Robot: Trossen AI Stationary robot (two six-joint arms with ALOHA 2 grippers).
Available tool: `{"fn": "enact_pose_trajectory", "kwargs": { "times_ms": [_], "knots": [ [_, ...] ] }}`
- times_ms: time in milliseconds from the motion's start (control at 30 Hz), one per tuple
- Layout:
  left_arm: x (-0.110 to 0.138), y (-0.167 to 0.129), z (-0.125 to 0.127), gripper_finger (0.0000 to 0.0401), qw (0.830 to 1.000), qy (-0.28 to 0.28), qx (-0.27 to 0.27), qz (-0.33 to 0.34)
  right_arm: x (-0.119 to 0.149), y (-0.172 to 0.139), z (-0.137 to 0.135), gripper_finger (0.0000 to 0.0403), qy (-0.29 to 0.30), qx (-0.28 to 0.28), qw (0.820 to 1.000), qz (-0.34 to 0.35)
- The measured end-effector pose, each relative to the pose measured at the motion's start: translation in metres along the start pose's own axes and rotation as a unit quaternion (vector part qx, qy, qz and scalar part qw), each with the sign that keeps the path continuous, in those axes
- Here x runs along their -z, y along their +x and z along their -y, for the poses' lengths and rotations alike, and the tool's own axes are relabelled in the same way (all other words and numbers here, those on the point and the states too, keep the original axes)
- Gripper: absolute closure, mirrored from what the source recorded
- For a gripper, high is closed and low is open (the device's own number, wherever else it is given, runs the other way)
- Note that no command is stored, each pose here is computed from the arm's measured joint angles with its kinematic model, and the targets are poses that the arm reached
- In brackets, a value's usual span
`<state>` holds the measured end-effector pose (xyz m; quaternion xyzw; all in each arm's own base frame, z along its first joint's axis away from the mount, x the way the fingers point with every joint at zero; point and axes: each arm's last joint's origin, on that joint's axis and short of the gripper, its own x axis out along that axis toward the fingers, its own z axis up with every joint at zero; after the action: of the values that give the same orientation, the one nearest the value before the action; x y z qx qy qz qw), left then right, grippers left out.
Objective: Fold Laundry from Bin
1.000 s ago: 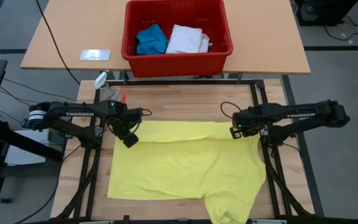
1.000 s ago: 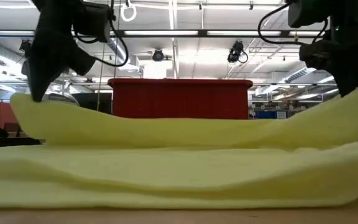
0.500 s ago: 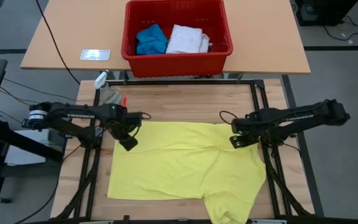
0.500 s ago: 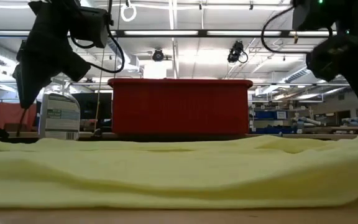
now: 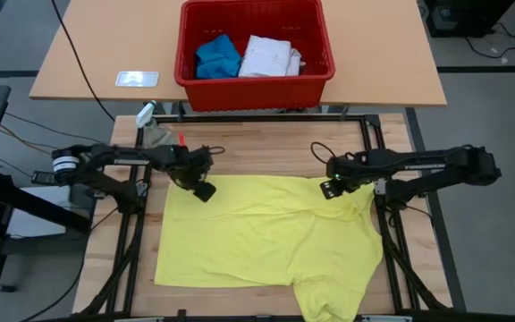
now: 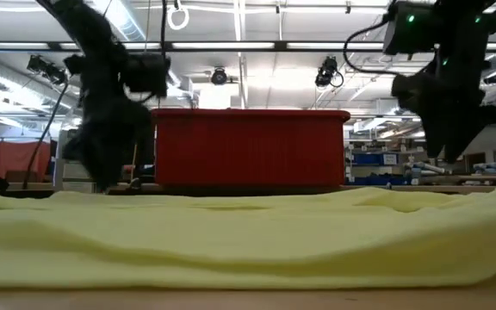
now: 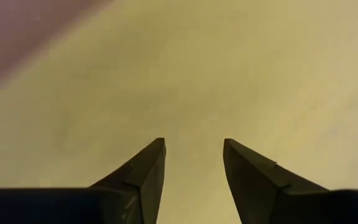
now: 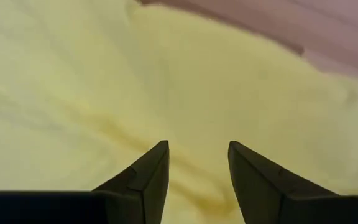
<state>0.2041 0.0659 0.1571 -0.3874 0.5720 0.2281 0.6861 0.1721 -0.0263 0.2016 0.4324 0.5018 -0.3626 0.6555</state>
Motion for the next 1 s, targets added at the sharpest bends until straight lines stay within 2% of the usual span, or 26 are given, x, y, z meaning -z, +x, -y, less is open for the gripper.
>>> {"fn": "enact_pose_trajectory", "kwargs": {
  "times_ms": [167, 333, 533, 600, 700, 800, 933, 1000],
  "knots": [
    [0.014, 0.019, -0.02, 0.0245, 0.997, -0.031, -0.034, -0.069, -0.006, 0.023, -0.004, 0.0232, -0.033, 0.022, 0.999, -0.008],
    [0.036, 0.018, -0.035, 0.0246, 0.981, -0.061, -0.077, -0.166, -0.01, 0.043, -0.013, 0.0232, -0.071, 0.026, 0.997, -0.025],
    [0.043, 0.014, -0.043, 0.0246, 0.969, -0.069, -0.134, -0.196, -0.014, 0.072, -0.029, 0.0232, -0.107, 0.015, 0.994, -0.033],
    [0.043, 0.013, -0.044, 0.0246, 0.969, -0.073, -0.134, -0.196, -0.016, 0.075, -0.034, 0.0232, -0.117, 0.005, 0.992, -0.036],
    [0.04, 0.009, -0.042, 0.0246, 0.969, -0.076, -0.131, -0.193, -0.022, 0.066, -0.044, 0.0232, -0.15, -0.009, 0.988, -0.023],
    [0.034, -0.003, -0.036, 0.0246, 0.974, -0.07, -0.12, -0.179, -0.033, 0.038, -0.056, 0.0232, -0.195, -0.052, 0.979, 0.022],
    [0.02, -0.025, -0.027, 0.0246, 0.985, -0.066, -0.091, -0.133, -0.038, 0.01, -0.053, 0.0232, -0.264, -0.051, 0.962, 0.05],
    [0.01, -0.035, -0.021, 0.0246, 0.992, -0.056, -0.067, -0.092, -0.036, 0.002, -0.047, 0.0232, -0.303, -0.054, 0.951, 0.04]
  ]
}}
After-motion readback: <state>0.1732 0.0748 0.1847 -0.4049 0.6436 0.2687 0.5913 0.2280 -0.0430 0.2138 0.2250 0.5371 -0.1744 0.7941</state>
